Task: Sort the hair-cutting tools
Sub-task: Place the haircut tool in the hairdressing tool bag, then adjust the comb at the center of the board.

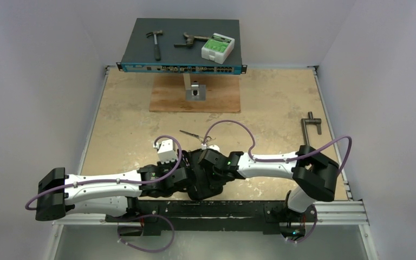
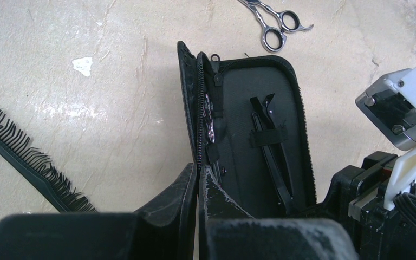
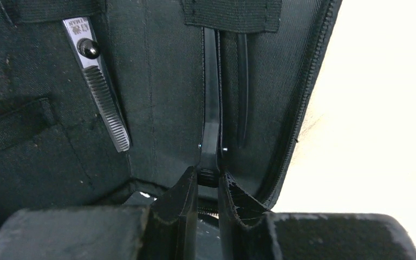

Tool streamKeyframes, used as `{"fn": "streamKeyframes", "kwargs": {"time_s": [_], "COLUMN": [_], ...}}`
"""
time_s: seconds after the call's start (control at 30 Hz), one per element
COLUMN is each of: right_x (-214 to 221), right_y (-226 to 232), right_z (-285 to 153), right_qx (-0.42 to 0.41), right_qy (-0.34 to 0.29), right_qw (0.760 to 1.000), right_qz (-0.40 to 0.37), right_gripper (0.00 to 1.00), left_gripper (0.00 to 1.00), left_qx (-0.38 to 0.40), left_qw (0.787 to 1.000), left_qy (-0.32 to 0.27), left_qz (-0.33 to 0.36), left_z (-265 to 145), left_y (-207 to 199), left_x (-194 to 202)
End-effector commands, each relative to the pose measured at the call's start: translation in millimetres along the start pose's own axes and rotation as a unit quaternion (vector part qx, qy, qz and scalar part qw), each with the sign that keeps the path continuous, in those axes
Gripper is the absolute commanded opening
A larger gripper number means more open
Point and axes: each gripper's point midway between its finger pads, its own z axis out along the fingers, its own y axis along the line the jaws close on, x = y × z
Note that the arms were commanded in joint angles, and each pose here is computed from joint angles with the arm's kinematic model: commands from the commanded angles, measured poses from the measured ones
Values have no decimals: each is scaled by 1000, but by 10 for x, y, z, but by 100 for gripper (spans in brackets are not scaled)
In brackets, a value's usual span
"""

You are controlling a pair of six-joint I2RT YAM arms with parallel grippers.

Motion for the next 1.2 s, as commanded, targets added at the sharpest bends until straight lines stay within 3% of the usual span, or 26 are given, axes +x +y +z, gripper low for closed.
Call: {"fn": "streamKeyframes", "kwargs": {"time_s": [0.0, 0.07, 0.23, 0.3, 0.37, 0.47, 0.57, 0.7, 0.97, 1.07, 1.17], "right_x": [-243, -270, -224, -244, -326, -536, -823, -1008, -1041, -1007, -956], "right_y": [93, 102, 105, 72, 9, -249, -569, -513, -361, -386, -485], "right_z": [18, -6, -290, -468, -662, -784, -744, -638, -285, -167, -36], "right_qx": [3, 3, -31, -37, -37, -20, -29, -88, -130, -124, -101], "right_qy": [-42, -45, -55, -69, -95, -136, -179, -217, -215, -205, -193], "right_qw": [999, 999, 998, 997, 995, 990, 981, 970, 967, 970, 975], "right_qz": [2, 1, -7, -10, -7, 17, 65, 69, 48, 42, 47], "right_gripper": [0, 10, 59, 72, 76, 76, 68, 61, 67, 64, 54], "left_gripper": [0, 0, 0, 0, 0, 0, 0, 0, 0, 0, 0], "left_qx": [15, 15, 8, 6, 6, -1, 0, 12, -3, -9, -8], "left_qw": [1000, 1000, 1000, 1000, 1000, 1000, 1000, 999, 998, 998, 997], "left_qy": [5, 5, 6, 4, 2, -2, -4, 2, 18, 23, 22], "left_qz": [1, 1, 4, 5, 7, 17, 14, 34, 61, 65, 67], "left_z": [-10, -12, -15, -12, -9, -3, 12, 39, 156, 189, 202], "left_y": [-68, -62, 23, 71, 117, 217, 308, 333, 282, 261, 233], "left_x": [30, 32, 40, 44, 46, 47, 67, 141, 276, 306, 294]}}
